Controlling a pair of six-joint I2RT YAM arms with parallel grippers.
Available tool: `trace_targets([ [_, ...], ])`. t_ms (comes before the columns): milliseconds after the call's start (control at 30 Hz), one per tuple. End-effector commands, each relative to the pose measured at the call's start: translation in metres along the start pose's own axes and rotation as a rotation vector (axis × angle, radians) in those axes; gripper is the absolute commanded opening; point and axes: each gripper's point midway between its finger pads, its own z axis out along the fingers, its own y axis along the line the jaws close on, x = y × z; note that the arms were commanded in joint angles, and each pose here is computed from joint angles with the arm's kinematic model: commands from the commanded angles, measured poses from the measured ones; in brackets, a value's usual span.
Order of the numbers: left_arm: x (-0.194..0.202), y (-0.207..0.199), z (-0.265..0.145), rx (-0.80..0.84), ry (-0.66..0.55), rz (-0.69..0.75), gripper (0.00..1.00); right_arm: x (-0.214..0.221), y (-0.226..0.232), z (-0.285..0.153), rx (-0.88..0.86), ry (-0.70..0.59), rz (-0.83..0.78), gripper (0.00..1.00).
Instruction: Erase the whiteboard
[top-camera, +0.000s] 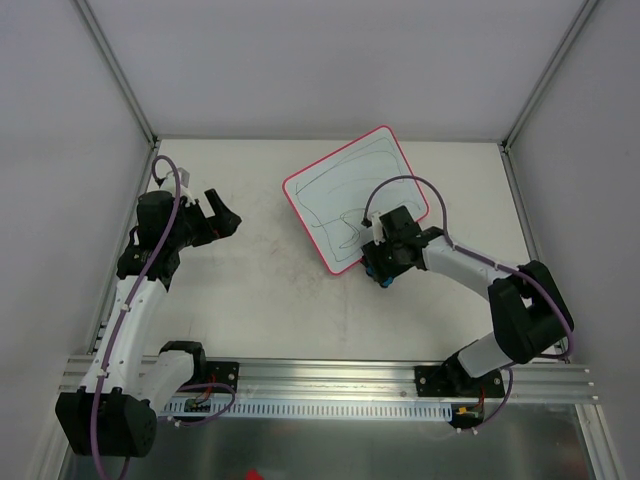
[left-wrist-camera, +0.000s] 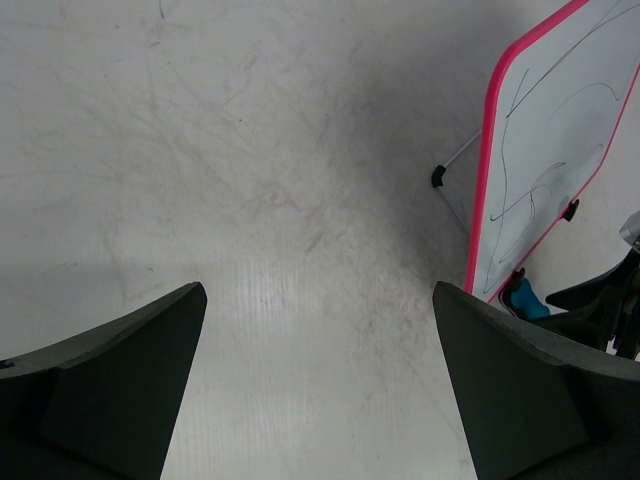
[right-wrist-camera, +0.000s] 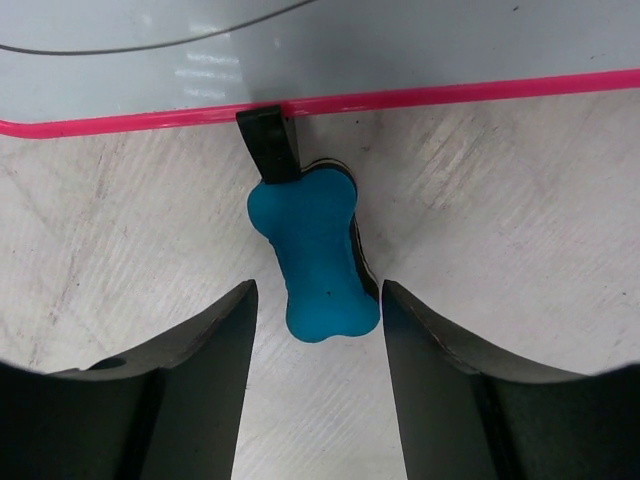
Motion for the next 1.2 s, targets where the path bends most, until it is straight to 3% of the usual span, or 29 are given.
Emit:
trace_targets([
  [0, -0.008, -0.006, -0.007, 0.011, -0.032, 0.04, 0.99, -0.005, 0.003, -0.005, 0.028, 0.011, 0.026, 0.57],
  [267, -0.008, -0.006, -0.008, 0.01, -0.032, 0.043, 0.99, -0.005, 0.005, -0.002, 0.05, 0.028, 0.02, 0.65],
  [500, -0.008, -0.009, -0.009, 0.013, -0.028, 0.057, 0.99, -0.007, 0.004, 0.001, 0.08, 0.03, 0.067, 0.65],
  [667, -0.006, -0.01, -0.009, 0.014, -0.017, 0.064, 0.99, 0.002, 0.005, 0.007, 0.092, 0.025, 0.127, 0.61],
  [833, -0.003, -0.014, -0.008, 0.017, 0.002, 0.083, 0.99, 0.006, 0.006, 0.006, 0.104, -0.015, 0.207, 0.49],
  [1067, 0.0, -0.018, -0.006, 0.007, 0.027, 0.136, 0.99, 0.017, -0.001, 0.007, 0.187, -0.021, 0.307, 0.44],
  [1167, 0.001, -0.021, -0.004, 0.003, 0.04, 0.152, 0.99, 0.021, -0.007, 0.0, 0.228, -0.051, 0.368, 0.36],
])
